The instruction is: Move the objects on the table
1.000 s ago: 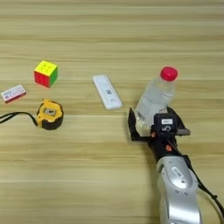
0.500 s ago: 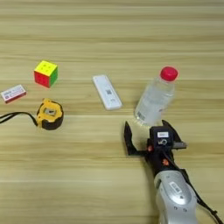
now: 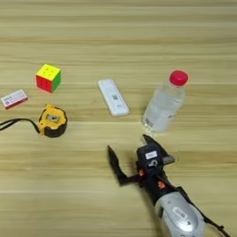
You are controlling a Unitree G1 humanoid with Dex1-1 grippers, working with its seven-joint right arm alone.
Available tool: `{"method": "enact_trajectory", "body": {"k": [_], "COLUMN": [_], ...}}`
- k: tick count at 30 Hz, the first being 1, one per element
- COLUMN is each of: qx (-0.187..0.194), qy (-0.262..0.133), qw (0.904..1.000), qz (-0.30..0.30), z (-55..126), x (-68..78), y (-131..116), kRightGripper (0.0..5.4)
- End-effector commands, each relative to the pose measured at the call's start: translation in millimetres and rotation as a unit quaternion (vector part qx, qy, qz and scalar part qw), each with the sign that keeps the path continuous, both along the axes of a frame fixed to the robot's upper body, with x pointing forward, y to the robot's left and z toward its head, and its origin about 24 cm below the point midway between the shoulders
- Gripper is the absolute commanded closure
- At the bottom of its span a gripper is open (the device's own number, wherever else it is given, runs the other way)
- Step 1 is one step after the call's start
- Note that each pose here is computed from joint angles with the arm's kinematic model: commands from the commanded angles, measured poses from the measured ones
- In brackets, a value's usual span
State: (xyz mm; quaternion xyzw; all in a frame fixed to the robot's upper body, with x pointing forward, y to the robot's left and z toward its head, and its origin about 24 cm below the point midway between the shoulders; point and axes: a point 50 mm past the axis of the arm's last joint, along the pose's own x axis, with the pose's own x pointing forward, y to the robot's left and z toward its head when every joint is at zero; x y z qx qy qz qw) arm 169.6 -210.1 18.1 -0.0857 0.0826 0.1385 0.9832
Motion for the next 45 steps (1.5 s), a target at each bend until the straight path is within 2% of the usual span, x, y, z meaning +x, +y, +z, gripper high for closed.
{"method": "enact_trajectory", "body": {"k": [1,6,12,20,29,37,45], "qx": [-0.017,-0.019,-0.013,0.002,0.031,0.09,0.065], "qy": [-0.051,-0.07,-0.095,-0.108,-0.113,-0.091,-0.082], "qw": [0.9979,0.9957,0.9909,0.9876,0.9814,0.9751,0.9734], "qz": [0.037,0.057,0.095,0.114,0.152,0.181,0.204], "z": [20.3,24.0,29.9,32.4,35.9,34.8,35.7], "x": [4.7,14.1,33.7,53.0,55.9,52.1,59.7], "y": [7.7,19.4,33.6,45.1,65.1,73.7,78.6], "kRightGripper": [0.04,0.04,0.04,0.04,0.04,0.04,0.04]}}
